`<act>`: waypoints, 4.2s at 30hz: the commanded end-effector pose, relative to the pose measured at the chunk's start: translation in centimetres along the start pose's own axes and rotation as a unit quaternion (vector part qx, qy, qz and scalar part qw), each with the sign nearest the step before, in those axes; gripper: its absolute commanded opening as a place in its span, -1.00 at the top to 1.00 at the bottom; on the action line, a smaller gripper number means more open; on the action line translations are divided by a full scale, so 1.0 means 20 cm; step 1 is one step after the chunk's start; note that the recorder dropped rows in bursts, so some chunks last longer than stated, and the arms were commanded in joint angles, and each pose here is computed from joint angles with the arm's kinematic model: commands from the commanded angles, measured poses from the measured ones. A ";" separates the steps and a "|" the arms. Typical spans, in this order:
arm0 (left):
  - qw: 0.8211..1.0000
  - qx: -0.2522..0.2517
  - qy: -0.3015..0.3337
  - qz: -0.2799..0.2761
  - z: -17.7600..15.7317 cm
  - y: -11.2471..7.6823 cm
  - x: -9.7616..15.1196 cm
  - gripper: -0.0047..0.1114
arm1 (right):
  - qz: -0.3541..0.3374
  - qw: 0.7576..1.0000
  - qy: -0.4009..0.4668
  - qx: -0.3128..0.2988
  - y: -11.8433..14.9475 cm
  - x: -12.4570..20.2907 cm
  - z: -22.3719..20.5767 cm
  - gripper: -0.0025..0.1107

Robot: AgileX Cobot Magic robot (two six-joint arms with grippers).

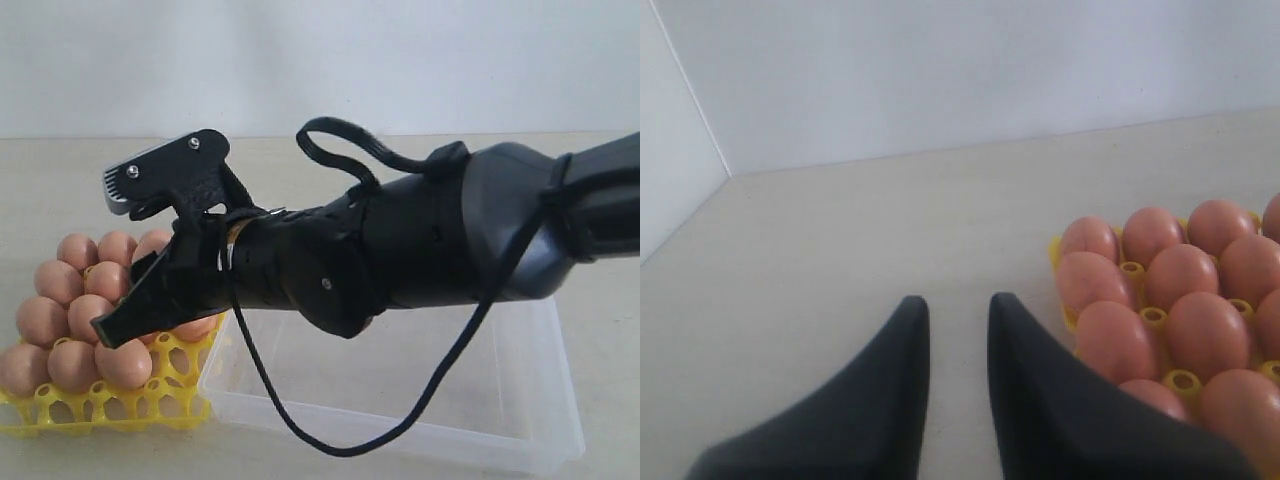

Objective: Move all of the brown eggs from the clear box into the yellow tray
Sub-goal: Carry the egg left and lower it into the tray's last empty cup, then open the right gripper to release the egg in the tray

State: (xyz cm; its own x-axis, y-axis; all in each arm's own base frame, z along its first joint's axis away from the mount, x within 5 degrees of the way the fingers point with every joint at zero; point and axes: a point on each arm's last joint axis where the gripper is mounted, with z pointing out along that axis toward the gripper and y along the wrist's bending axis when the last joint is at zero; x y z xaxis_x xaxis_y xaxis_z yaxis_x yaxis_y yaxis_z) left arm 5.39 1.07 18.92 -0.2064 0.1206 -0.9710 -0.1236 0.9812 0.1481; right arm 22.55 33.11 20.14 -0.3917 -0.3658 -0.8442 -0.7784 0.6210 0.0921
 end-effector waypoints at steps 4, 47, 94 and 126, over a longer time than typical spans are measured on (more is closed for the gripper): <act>1.000 -0.001 0.000 -0.002 0.00 0.00 0.00 0.55 | 0.010 1.000 -0.005 0.005 -0.01 0.13 -0.01 0.96; 1.000 -0.001 0.000 -0.002 0.00 0.00 0.00 0.55 | -0.027 0.999 -0.043 -0.017 0.07 0.24 0.02 0.96; 1.000 -0.001 0.000 -0.002 0.00 0.00 0.00 0.55 | -0.027 0.999 -0.002 -0.019 0.07 0.33 0.08 0.95; 1.000 -0.001 0.000 -0.002 0.00 0.00 0.00 0.55 | -0.058 0.996 -0.065 -0.018 0.09 0.04 -0.19 -0.14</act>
State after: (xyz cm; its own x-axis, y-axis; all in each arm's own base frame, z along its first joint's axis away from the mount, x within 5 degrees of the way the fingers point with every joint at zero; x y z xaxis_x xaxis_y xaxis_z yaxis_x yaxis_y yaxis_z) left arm 5.39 1.07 18.92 -0.2064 0.1206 -0.9710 -0.1236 0.9812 0.1481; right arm 19.28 31.83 19.59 -0.2548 -0.3358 -0.9068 -0.8271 0.5615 0.0244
